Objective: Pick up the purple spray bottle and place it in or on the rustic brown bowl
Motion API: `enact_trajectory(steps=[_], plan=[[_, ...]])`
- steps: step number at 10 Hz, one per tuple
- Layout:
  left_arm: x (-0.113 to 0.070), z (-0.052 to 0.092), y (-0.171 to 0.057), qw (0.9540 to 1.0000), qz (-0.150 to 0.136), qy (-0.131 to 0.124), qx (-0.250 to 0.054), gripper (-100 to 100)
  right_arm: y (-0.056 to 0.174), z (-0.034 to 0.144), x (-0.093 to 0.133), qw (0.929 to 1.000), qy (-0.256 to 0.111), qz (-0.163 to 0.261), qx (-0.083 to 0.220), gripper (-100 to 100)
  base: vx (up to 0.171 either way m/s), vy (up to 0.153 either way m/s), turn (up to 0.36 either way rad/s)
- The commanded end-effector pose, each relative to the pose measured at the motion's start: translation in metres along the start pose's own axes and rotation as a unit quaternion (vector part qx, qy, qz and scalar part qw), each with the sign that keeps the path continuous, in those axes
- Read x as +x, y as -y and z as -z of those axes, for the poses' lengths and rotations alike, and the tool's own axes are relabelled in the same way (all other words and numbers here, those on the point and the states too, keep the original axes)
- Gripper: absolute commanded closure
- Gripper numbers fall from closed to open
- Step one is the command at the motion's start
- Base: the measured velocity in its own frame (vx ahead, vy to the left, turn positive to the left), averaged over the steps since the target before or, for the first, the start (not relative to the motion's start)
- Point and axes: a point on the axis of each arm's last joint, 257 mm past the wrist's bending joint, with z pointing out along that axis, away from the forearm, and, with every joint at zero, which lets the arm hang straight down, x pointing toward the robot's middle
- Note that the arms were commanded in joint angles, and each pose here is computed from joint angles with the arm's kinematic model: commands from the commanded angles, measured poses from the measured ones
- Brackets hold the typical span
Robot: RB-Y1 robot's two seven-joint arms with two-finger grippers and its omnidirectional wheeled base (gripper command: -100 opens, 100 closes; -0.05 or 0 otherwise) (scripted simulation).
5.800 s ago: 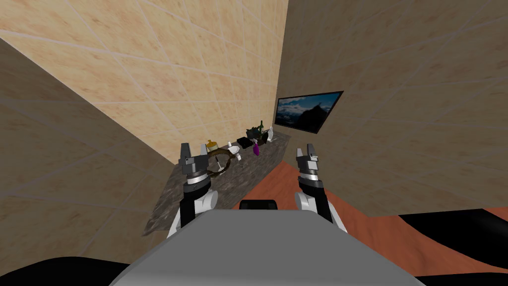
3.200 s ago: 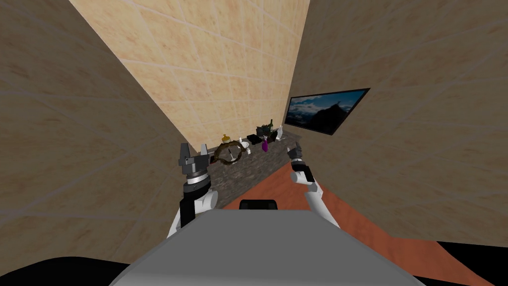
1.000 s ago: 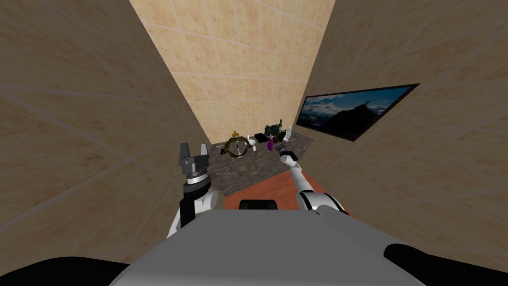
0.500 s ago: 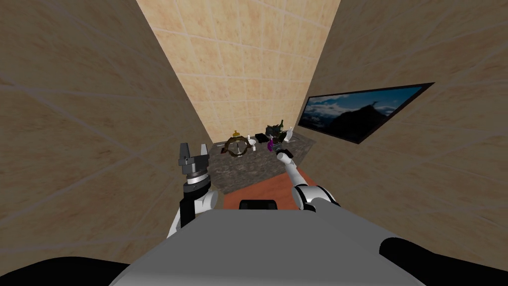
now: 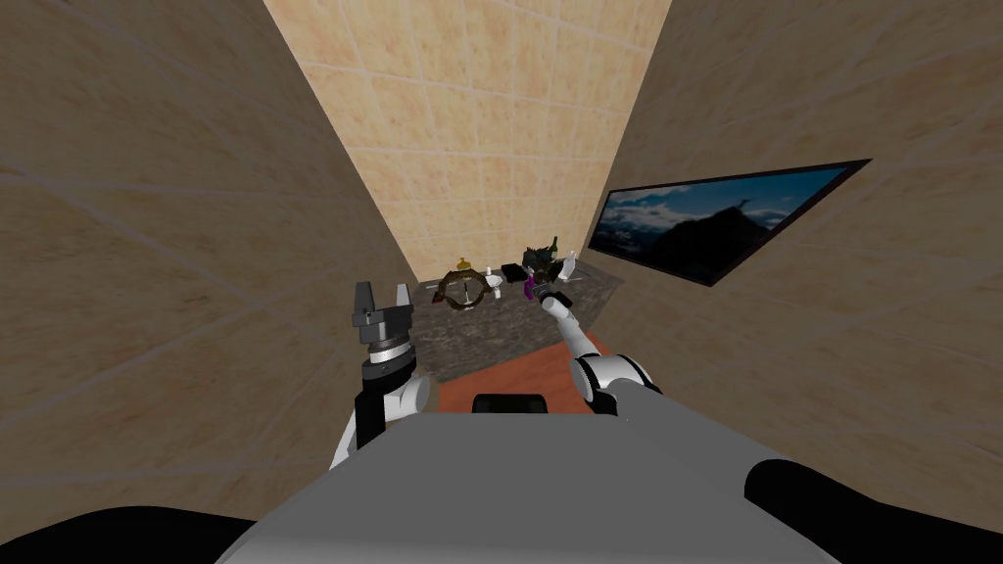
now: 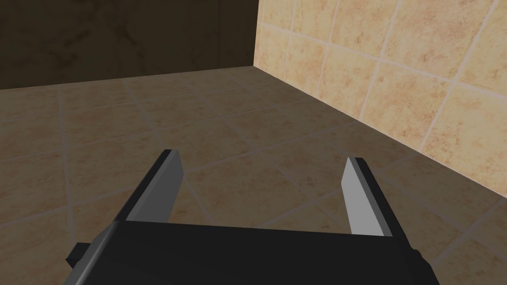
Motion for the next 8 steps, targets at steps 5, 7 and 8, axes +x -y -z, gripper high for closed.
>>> enact_trajectory(steps=[5, 7, 8], plan=[[0.0, 0.0, 0.0, 1.0, 0.0, 0.0, 0.0, 0, 0.075, -0.009, 0.014, 0.9948, 0.014, -0.082, 0.058, -100, 0.035, -0.119, 0.004], [0.0, 0.0, 0.0, 1.0, 0.0, 0.0, 0.0, 0, 0.112, -0.007, 0.021, 0.9902, 0.017, -0.111, 0.082, -100, 0.043, -0.134, -0.023], [0.0, 0.0, 0.0, 1.0, 0.0, 0.0, 0.0, 0, 0.122, -0.007, 0.023, 0.9889, 0.018, -0.118, 0.089, -100, 0.04, -0.107, -0.009]])
